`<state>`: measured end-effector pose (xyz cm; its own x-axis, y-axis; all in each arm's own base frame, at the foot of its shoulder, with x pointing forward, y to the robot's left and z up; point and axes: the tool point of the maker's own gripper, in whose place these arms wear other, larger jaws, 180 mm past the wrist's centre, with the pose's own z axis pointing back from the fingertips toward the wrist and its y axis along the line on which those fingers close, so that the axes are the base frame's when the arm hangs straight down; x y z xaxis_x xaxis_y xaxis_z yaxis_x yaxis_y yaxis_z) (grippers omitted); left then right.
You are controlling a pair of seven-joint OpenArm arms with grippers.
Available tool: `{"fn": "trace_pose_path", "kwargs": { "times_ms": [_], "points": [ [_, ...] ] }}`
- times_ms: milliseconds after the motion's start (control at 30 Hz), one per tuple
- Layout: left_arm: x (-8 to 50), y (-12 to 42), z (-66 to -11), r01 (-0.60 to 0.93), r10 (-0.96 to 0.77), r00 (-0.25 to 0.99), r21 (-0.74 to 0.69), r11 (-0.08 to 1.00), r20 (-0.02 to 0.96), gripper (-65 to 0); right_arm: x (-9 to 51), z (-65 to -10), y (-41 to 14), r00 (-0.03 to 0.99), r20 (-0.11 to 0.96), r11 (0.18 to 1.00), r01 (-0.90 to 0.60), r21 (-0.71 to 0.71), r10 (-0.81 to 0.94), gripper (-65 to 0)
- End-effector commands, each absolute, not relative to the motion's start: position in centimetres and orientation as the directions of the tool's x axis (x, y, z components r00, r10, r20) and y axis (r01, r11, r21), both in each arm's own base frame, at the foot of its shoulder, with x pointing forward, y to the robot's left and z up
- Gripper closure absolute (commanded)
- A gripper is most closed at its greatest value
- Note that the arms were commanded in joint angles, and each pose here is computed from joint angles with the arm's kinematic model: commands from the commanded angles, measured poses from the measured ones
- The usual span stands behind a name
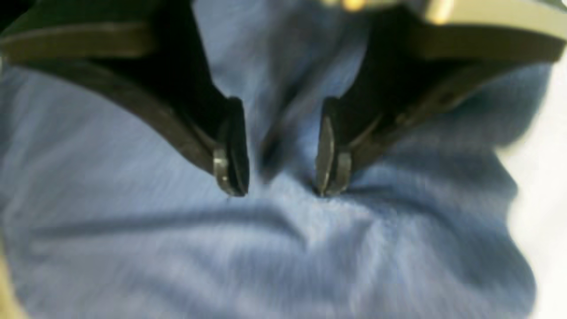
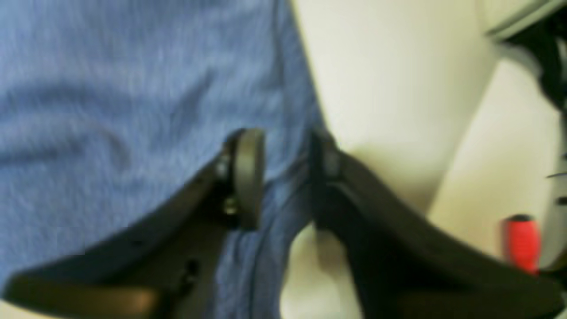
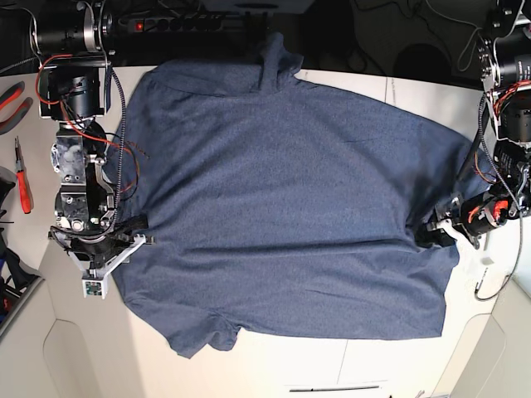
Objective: Layout the t-shirt on the table in an organized manner, then fold the t-shirt properly
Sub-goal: 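Slide both grippers toward the collar corners of the shirt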
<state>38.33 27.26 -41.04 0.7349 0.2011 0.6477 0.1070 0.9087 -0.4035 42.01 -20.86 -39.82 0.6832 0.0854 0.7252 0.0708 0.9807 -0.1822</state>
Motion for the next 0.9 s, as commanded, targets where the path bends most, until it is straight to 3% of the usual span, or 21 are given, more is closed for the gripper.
{"fn": "trace_pose_path", "kwargs": {
  "times_ms": [0, 233, 467, 567, 767, 867],
  "points": [
    [39.8, 28.2, -38.6, 0.12, 0.227, 0.678, -0.41, 0.904, 0.699, -28.7, 43.8, -36.5, -21.8, 0.61, 0.786, 0.974, 0.101, -0.204, 0.101, -19.5],
    [40.1, 29.9, -37.1, 0.067, 0.33, 0.618, -0.467, 0.882, 0.713, -28.6, 43.4, -30.3, -24.9, 0.55, 0.833, 0.956, 0.208, -0.208, 0.062, -19.3],
    [39.9, 31.7, -36.6, 0.027, 0.371, 0.573, -0.47, 0.882, 0.731, -28.6, 39.1, -33.6, -26.5, 0.64, 0.768, 0.953, 0.216, -0.214, 0.027, -19.3],
    [39.6, 32.7, -36.7, 0.003, 0.371, 0.569, -0.452, 0.892, 0.734, -28.6, 36.6, -35.8, -26.7, 0.676, 0.737, 0.965, 0.192, -0.178, 0.002, -16.1],
    [36.3, 32.7, -40.0, -0.037, 0.366, 0.643, -0.45, 0.892, 0.672, -28.5, 31.5, -37.0, -26.5, 0.697, 0.717, 0.982, 0.146, -0.119, -0.017, -13.8],
    [35.1, 33.3, -41.2, -0.054, 0.349, 0.644, -0.414, 0.908, 0.681, -20.3, 29.9, -36.3, -24.6, 0.695, 0.718, 0.995, 0.091, -0.043, -0.032, -12.4]
  ]
}}
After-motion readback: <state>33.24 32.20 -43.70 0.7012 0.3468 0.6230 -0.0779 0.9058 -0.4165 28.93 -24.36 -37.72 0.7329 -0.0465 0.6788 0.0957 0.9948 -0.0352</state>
